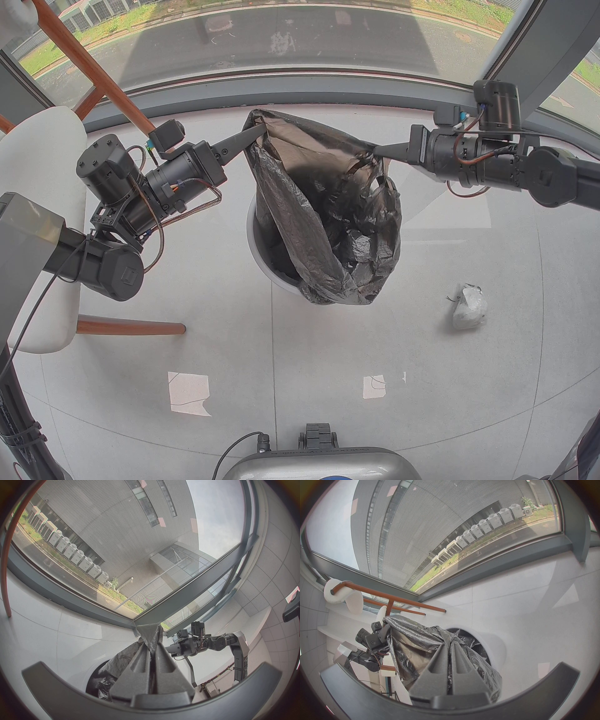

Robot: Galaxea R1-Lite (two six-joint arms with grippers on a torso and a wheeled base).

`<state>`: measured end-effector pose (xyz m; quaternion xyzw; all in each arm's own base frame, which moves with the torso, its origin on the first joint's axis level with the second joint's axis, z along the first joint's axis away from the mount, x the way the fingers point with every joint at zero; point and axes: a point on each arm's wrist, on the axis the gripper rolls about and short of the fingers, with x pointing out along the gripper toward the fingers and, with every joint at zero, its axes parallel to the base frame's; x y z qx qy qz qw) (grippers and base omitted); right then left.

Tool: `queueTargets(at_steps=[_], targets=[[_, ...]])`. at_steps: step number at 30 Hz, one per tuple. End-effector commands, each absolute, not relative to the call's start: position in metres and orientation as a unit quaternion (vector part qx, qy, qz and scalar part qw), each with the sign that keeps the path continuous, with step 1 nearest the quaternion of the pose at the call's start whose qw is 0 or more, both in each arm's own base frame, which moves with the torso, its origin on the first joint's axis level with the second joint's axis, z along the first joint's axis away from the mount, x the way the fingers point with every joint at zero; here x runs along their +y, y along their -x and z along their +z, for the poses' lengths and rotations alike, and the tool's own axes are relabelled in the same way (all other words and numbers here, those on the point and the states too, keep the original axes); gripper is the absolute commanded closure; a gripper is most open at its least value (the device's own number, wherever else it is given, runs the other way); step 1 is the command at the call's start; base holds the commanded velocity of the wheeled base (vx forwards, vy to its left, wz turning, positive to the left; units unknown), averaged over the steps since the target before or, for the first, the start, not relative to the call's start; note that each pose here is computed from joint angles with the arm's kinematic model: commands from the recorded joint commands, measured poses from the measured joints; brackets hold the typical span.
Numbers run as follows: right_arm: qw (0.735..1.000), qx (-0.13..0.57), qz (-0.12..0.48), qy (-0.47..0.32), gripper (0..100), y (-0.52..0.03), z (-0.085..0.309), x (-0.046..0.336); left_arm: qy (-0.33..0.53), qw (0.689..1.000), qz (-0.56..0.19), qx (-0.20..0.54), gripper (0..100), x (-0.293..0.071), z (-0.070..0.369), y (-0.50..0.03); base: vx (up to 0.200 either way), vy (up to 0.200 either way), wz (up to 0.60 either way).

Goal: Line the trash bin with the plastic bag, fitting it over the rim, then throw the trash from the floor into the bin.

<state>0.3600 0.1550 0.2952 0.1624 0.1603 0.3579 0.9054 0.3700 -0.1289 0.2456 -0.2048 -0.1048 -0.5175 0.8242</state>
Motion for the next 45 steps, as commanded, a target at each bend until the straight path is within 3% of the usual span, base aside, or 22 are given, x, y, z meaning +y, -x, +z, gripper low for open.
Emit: queueTargets(at_steps=[1, 12, 31, 34, 45], targets=[[0.915, 0.127, 0.347, -0.164, 100, -0.368, 0.312, 0.142, 0.204, 0.822, -0.521, -0.106, 100, -0.134, 0.243, -0.379, 0.000, 0.000, 0.00], [0.921, 0.123, 0.338, -0.149, 100, -0.411, 0.289, 0.147, 0.207, 0.823, -0.521, -0.094, 100, -0.148, 0.215, -0.407, 0.000, 0.000, 0.00], [0.923, 0.135, 0.328, -0.151, 100, -0.396, 0.292, 0.136, 0.200, 0.846, -0.480, -0.116, 100, -0.124, 0.218, -0.439, 0.000, 0.000, 0.00], [0.920, 0.151, 0.328, -0.152, 100, -0.384, 0.288, 0.135, 0.192, 0.841, -0.485, -0.147, 100, -0.123, 0.231, -0.453, 0.000, 0.000, 0.00], [0.916, 0.182, 0.324, -0.150, 100, -0.363, 0.278, 0.130, 0.186, 0.815, -0.537, -0.114, 100, -0.156, 0.222, -0.450, 0.000, 0.000, 0.00]])
